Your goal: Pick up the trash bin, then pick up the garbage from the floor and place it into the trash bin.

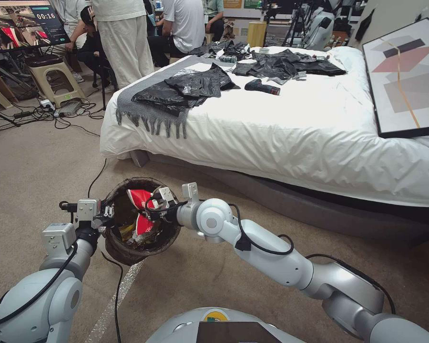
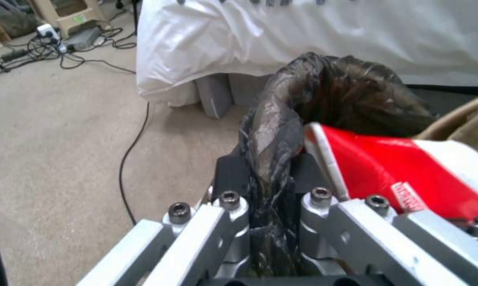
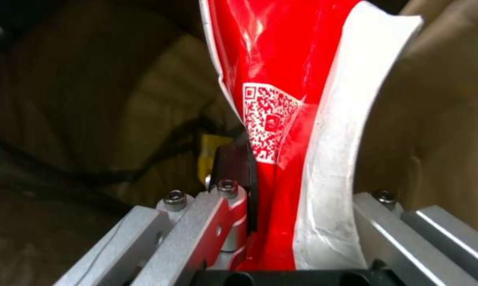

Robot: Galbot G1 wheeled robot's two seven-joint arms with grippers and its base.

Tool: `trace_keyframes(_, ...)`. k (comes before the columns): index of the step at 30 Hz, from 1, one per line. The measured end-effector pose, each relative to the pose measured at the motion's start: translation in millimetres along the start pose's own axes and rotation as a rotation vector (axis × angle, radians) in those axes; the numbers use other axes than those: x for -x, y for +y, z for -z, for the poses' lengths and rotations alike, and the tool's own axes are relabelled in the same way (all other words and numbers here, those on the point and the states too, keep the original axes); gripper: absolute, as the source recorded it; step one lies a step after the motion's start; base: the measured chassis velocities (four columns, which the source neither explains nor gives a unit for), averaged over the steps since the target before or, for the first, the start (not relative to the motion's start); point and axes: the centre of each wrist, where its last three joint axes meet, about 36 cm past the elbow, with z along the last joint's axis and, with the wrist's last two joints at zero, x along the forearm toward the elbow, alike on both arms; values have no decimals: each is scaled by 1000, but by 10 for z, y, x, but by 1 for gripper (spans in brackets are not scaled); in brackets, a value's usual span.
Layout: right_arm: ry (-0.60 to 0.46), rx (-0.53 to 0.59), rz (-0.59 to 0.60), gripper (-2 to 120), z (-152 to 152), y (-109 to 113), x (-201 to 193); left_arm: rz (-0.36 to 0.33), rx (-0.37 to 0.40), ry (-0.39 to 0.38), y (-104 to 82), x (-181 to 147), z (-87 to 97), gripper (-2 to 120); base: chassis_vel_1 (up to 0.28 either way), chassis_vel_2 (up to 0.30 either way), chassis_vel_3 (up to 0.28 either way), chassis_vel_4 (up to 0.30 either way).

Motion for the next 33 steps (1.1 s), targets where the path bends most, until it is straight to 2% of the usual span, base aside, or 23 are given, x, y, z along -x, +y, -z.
trace_keyframes(4,4,-3,-9,8,-31,-29,70,-1,-1,1,-4,0,-2,7,0,0,0,0)
trace_keyframes(7,4,-5,-12,15,-39,-15,106,-1,-1,1,-3,0,-2,7,0,0,0,0)
trace_keyframes(10,-1,-8,-13,29,-27,22,104,0,1,1,2,-1,-1,7,0,0,0,0)
trace_keyframes(11,-1,-8,-13,29,-27,22,104,0,1,1,2,-1,-1,7,0,0,0,0)
trace_keyframes(14,-13,-13,-15,44,12,67,85,-2,0,1,-2,0,-2,7,0,0,0,0)
trace_keyframes(15,-13,-13,-15,44,12,67,85,-2,0,1,-2,0,-2,7,0,0,0,0)
trace_keyframes(18,-36,-26,-27,59,44,140,39,-2,-1,0,-1,0,0,7,0,0,0,0)
trace_keyframes(22,-49,-34,-33,68,57,188,5,0,1,0,5,-1,1,7,0,0,0,0)
trace_keyframes(26,-65,-48,-39,89,72,242,-53,2,-1,-1,6,-1,2,7,0,0,0,0)
trace_keyframes(27,-65,-48,-39,89,72,242,-53,2,-1,-1,6,-1,2,7,0,0,0,0)
trace_keyframes(30,-86,-57,-41,99,119,293,-160,3,0,-3,6,2,7,7,0,0,0,0)
trace_keyframes(33,-101,-60,-47,100,169,319,-266,3,0,-5,6,3,10,7,0,0,0,0)
